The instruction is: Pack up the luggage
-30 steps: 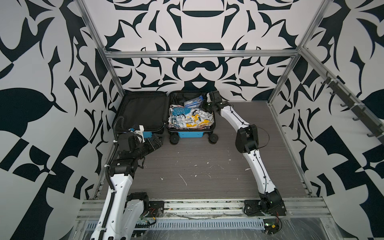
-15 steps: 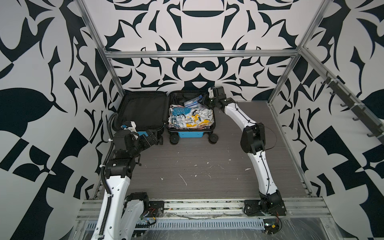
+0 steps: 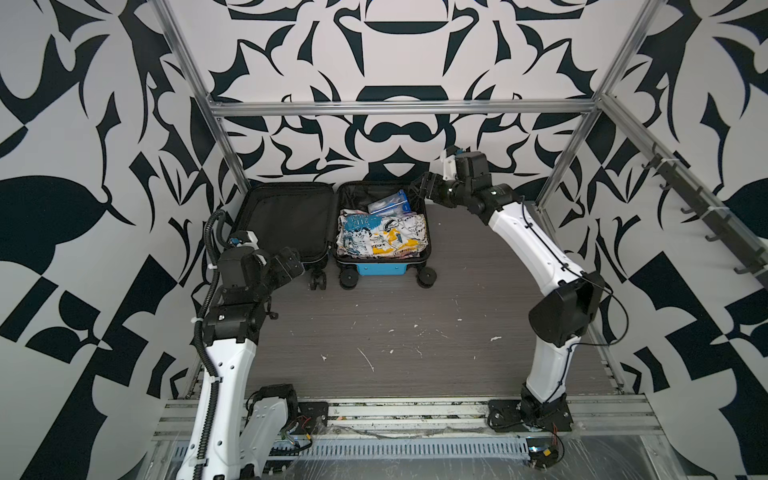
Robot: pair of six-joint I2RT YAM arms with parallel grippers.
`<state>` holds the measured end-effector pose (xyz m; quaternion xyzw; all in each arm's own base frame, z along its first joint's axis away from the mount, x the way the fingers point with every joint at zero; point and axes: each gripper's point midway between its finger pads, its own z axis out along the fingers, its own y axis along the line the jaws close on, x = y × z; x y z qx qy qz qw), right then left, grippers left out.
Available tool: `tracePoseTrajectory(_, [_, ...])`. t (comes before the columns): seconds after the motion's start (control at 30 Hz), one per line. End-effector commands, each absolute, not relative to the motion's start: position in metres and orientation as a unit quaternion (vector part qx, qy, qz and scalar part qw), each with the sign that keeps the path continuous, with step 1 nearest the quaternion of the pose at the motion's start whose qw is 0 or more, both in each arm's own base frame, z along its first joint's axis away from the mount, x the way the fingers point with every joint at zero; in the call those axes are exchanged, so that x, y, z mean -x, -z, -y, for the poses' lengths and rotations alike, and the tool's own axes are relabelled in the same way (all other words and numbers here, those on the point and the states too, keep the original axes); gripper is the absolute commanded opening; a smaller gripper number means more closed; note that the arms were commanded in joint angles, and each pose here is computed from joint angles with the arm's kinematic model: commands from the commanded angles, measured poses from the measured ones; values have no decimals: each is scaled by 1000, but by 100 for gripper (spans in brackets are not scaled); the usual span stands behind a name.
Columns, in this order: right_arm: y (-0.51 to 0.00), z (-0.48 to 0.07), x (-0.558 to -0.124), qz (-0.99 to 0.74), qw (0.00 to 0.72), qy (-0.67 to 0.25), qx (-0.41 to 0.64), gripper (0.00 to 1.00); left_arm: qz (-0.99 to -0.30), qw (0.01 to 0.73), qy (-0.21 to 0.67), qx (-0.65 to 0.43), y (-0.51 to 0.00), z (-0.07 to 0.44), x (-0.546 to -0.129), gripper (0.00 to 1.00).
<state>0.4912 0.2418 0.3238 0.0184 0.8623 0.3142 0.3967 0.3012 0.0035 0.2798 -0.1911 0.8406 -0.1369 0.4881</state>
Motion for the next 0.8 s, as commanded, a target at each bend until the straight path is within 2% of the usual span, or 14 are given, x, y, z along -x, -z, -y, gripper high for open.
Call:
tracePoseTrajectory(0.0, [-294,-209,-481,-886,381,-262,-32,69,-859,457,149,180,-274,-2,-305,99])
tracePoseTrajectory(0.2, [-236,-196,-462,-908,332,-250,-52,67,-852,405,265,201,-248,9,-323,100])
tracePoseTrajectory(0.37, [-188,-201,-456,-923,283,-254,-59,69,-827,370,331,263,-220,-2,-338,93])
tracePoseTrajectory(0.63, [-149,-211,-460,-932,243,-259,-68,67,-805,351,357,317,-196,-23,-363,90])
tracePoseTrajectory(0.77, [-134,-219,-464,-936,228,-260,-66,58,-798,339,359,345,-179,-41,-379,89])
